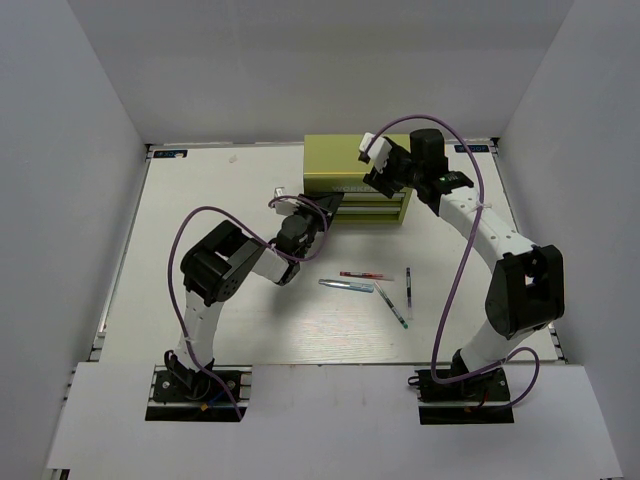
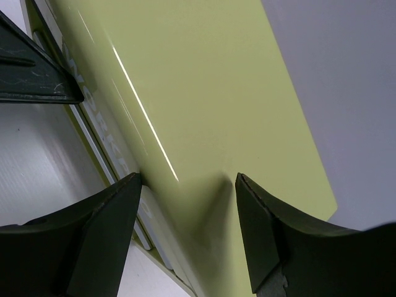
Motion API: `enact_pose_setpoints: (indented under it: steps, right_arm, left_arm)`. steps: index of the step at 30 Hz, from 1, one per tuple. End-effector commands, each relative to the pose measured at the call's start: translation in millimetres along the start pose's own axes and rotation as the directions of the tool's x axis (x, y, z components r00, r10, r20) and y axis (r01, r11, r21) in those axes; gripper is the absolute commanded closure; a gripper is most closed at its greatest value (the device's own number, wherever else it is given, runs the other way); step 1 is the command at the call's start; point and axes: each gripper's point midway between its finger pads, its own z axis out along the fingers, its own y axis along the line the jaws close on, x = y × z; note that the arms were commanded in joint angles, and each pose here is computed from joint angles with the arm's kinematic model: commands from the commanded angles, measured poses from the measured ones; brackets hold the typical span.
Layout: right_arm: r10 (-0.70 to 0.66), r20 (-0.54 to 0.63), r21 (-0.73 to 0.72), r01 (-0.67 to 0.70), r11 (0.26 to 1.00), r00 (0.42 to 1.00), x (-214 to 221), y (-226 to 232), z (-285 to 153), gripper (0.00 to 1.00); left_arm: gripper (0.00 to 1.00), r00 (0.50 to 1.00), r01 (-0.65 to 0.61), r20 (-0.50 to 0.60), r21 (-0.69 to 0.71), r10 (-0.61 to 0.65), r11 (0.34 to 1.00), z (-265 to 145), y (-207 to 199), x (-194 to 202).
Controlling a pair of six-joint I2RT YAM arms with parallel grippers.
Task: Sort the stationery into containers
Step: Open the drawer in the storage box.
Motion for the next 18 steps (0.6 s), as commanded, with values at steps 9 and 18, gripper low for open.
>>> enact_pose_setpoints:
  steps: [9, 18]
  right_arm:
    - [-0.026, 0.006, 0.043, 0.025, 0.999, 1.0, -0.1, -10.6, 1.1, 0.32]
    - [-0.036, -0.017, -0.001, 0.036, 0.999, 0.999, 5.7, -5.9, 4.1, 0.32]
  left_arm:
    - [0.49, 0.992, 0.065, 0.111, 0.005, -0.066, 0.998, 13.4, -5.0, -16.8]
    - [0.54, 0.966, 0.114, 0.224, 0.083, -0.13, 0.99, 20.6, -10.7, -28.2]
